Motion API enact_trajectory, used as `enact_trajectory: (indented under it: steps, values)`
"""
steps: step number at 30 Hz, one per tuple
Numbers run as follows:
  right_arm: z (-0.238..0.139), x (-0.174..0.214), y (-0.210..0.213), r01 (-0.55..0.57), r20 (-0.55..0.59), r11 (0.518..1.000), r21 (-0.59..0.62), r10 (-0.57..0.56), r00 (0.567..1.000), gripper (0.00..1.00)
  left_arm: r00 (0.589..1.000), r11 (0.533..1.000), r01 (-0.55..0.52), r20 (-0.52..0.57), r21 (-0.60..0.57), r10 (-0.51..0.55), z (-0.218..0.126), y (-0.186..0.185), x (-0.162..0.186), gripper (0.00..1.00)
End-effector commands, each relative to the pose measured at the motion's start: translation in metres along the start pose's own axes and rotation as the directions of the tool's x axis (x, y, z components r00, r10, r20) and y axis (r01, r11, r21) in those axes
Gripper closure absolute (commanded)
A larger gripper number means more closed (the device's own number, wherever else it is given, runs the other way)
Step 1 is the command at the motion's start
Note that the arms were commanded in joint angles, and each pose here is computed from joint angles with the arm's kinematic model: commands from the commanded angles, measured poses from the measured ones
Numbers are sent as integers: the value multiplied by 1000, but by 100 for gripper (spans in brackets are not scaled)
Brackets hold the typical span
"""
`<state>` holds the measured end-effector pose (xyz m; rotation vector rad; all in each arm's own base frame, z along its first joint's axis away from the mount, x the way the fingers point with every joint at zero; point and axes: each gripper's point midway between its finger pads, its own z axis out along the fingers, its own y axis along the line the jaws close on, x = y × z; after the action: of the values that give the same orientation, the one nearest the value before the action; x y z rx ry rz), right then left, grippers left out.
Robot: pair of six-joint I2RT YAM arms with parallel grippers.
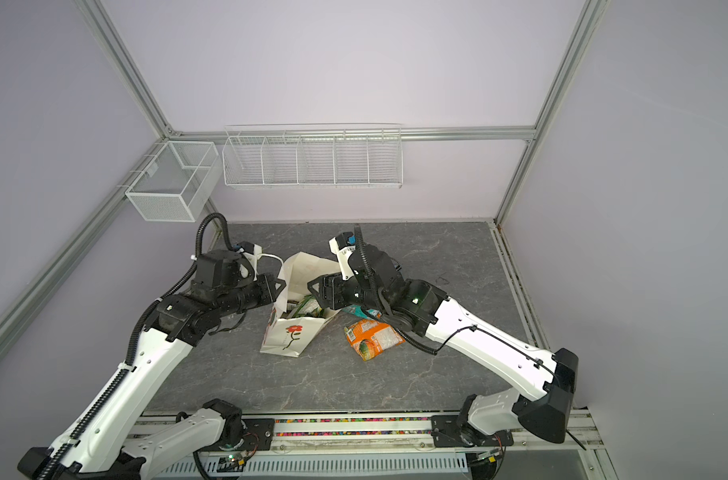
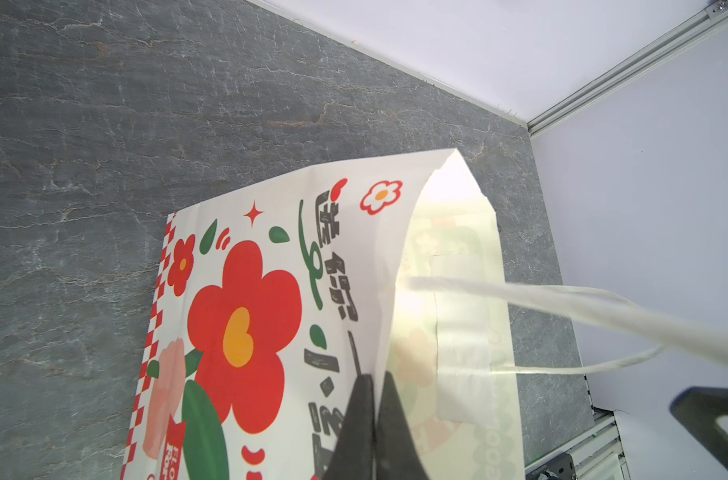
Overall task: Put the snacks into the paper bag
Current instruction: 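Withdraw the right gripper from the paper bag toward the remaining snacks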
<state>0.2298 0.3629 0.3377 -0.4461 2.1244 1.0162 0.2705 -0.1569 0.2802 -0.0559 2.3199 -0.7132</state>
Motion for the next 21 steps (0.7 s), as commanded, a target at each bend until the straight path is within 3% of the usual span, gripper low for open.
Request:
enact_trajectory:
  steps: [1, 21]
  values:
    - [-13, 1, -15, 3, 19, 999, 51, -4, 1000, 29, 1000, 1000, 2, 10, 13, -3, -2, -2, 0, 100]
    - [-59, 6, -75, -94, 93, 978, 187, 77, 993, 25, 1000, 1000, 4, 14, 17, -5, -3, -3, -1, 100]
